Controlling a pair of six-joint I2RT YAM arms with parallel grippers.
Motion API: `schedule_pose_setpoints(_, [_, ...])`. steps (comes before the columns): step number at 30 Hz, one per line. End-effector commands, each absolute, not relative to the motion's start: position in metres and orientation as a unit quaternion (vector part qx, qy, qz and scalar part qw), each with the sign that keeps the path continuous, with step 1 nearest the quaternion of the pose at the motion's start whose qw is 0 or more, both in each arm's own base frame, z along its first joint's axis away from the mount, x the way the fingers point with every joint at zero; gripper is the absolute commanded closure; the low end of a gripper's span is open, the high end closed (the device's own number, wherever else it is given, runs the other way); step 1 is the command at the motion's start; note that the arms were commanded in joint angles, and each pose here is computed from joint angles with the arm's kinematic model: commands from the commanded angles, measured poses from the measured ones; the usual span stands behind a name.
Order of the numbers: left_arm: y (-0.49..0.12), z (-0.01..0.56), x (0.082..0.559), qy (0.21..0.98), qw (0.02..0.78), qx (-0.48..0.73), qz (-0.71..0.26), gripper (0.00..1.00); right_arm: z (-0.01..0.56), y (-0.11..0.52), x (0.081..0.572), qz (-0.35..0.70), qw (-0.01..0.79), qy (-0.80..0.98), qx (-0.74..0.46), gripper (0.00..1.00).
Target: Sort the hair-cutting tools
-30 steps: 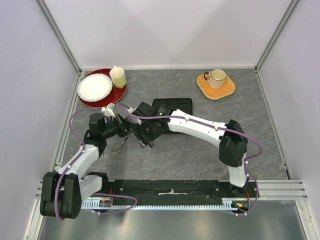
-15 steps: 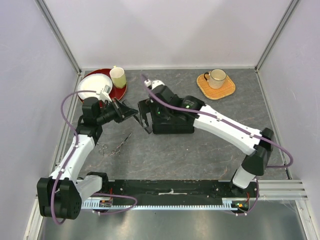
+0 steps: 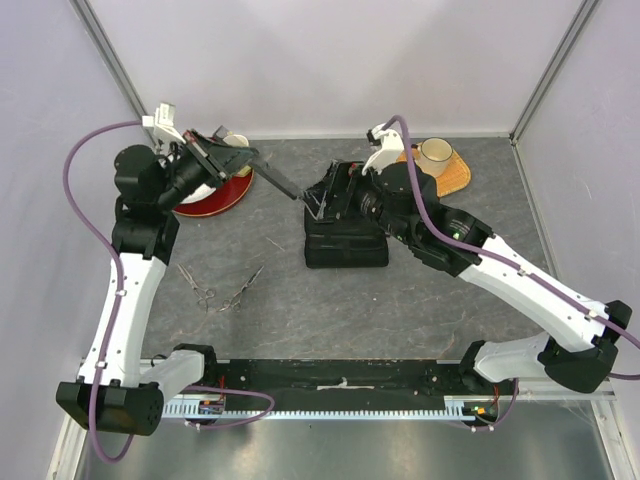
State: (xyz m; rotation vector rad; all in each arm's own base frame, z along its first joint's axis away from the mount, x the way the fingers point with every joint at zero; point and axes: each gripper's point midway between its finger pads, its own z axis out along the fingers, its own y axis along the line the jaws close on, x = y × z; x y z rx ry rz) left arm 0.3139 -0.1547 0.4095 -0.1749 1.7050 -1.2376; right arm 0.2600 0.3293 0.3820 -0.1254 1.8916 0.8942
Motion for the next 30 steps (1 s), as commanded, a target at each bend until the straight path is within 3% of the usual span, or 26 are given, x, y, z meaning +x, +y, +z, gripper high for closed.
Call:
schedule_pose_setpoints(1, [-0.154, 0.461, 0.315, 0.662, 0.506, -0.106, -0.543, 0.98, 0.43, 0.335, 0.257, 0.454, 0.525, 0.72, -0.016, 0.02])
schedule_pose_setpoints(22, [-0.164, 0.529, 0.294, 0.581, 0.576, -0.12, -0.563, 0.98, 0.501, 0.372, 0.212, 0.676, 0.435, 0.595, -0.013, 0.02])
schedule_pose_setpoints(26, [-0.163, 0.532, 0.292, 0.575, 0.584, -0.123, -0.56, 0.98, 0.51, 0.369, 0.206, 0.687, 0.438, 0.58, -0.016, 0.1])
schedule_pose_setpoints(30, [-0.161, 0.534, 0.291, 0.571, 0.59, -0.13, -0.556, 0.98, 0.509, 0.37, 0.207, 0.676, 0.444, 0.588, -0.018, 0.12])
